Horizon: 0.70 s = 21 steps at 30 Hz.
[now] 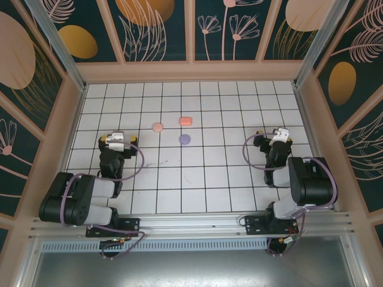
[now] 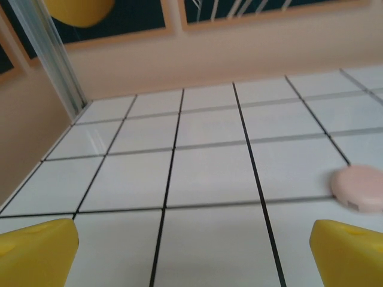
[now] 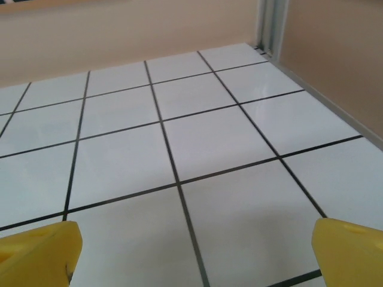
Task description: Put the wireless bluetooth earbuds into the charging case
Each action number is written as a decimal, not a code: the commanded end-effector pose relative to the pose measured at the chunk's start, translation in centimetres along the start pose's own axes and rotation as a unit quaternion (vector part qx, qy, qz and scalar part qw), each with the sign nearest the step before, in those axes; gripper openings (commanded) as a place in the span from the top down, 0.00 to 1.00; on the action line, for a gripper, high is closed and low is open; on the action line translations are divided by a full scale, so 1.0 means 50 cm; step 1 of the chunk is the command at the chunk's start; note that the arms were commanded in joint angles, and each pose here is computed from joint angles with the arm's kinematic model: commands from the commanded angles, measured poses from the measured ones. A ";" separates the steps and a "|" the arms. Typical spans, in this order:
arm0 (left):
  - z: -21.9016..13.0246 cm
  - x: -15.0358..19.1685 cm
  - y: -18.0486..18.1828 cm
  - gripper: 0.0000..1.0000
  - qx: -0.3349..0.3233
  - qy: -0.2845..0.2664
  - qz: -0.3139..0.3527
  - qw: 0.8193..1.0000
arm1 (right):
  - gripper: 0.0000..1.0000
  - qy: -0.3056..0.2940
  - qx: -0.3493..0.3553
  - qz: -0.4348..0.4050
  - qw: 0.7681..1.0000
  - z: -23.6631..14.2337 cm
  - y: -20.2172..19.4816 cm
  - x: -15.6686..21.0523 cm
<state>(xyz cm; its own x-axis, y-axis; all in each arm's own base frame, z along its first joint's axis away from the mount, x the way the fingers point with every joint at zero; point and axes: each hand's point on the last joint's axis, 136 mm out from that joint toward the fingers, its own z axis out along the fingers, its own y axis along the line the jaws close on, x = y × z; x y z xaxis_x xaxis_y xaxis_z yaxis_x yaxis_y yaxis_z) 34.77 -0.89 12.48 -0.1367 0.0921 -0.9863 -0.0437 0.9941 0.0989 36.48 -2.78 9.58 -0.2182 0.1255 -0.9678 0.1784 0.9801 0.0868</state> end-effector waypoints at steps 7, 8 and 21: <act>0.043 -0.034 -0.001 0.01 0.070 -0.034 -0.064 0.995 | 0.01 -0.039 -0.069 0.002 0.997 0.007 0.039 -0.050; 0.049 -0.031 0.004 0.01 0.067 -0.028 -0.069 0.995 | 0.01 -0.039 -0.069 0.003 0.997 0.007 0.039 -0.050; 0.058 -0.028 0.039 0.01 0.019 -0.023 -0.087 0.996 | 0.01 -0.039 -0.065 -0.001 0.997 0.008 0.040 -0.050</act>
<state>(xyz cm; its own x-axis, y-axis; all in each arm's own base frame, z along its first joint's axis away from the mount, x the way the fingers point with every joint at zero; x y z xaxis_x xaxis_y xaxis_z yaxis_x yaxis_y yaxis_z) 37.48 0.81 13.29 -0.0992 -0.0618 -0.9931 -0.0143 0.9981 -0.0607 36.96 -1.49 10.39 -0.1988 0.1315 -0.9712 0.0766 0.9900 0.1184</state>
